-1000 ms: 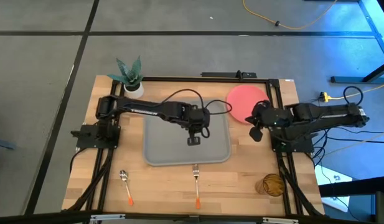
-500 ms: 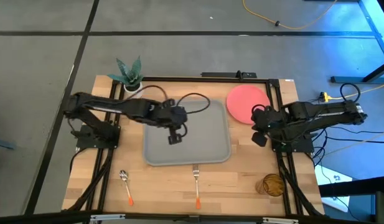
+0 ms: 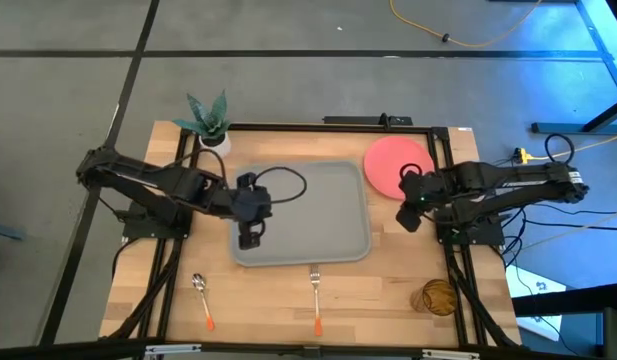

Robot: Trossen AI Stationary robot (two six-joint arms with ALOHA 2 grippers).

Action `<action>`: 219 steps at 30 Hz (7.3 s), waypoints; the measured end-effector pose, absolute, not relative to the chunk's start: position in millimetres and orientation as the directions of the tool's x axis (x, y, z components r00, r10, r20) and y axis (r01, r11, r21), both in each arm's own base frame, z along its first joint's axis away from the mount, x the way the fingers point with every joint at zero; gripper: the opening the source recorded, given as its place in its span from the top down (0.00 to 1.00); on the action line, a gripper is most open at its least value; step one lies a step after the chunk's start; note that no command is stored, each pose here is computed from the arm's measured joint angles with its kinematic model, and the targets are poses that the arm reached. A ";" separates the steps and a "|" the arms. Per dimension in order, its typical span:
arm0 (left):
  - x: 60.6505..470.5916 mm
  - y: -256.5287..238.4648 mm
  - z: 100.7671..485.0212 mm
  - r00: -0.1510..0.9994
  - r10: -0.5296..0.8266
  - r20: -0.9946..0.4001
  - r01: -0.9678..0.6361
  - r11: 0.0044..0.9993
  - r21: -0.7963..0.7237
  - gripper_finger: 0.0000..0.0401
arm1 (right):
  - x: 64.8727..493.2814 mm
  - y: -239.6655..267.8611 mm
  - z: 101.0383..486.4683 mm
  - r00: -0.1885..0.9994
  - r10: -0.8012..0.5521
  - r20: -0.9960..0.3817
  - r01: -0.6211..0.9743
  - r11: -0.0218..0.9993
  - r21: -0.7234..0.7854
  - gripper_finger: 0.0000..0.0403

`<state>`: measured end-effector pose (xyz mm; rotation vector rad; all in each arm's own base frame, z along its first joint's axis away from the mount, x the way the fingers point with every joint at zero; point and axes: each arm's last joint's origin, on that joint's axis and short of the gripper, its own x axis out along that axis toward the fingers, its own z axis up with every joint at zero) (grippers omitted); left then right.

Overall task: Pick and place plate/cup/fork/spoon on tray
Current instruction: Put the pink plate on the gray tray

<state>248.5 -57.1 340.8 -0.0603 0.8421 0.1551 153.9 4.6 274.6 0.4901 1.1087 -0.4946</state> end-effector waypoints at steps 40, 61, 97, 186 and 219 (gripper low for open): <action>245.0 -65.0 338.0 0.639 0.147 -0.755 -0.165 0.985 0.052 1.00 | 193.6 -11.0 253.0 0.313 -0.200 -0.929 0.567 0.824 0.013 0.79; 245.1 -64.6 338.0 0.640 0.165 -0.750 -0.156 0.984 0.083 1.00 | 253.7 -25.2 164.9 0.000 -0.411 -0.911 0.631 0.707 -0.319 0.84; 245.1 -64.6 338.2 0.641 0.164 -0.750 -0.181 0.982 0.060 1.00 | 262.4 -45.1 139.3 -0.080 -0.493 -0.866 0.615 0.659 -0.432 0.84; 233.7 -64.4 350.7 0.680 0.092 -0.728 -0.187 0.981 -0.050 1.00 | 361.6 89.3 230.9 0.457 -0.482 -0.747 0.254 0.876 -0.410 0.99; 205.0 -67.2 372.6 0.754 0.036 -0.656 -0.175 0.974 -0.147 1.00 | 428.6 134.5 138.3 0.324 -0.380 -0.866 -0.135 0.888 -0.440 0.85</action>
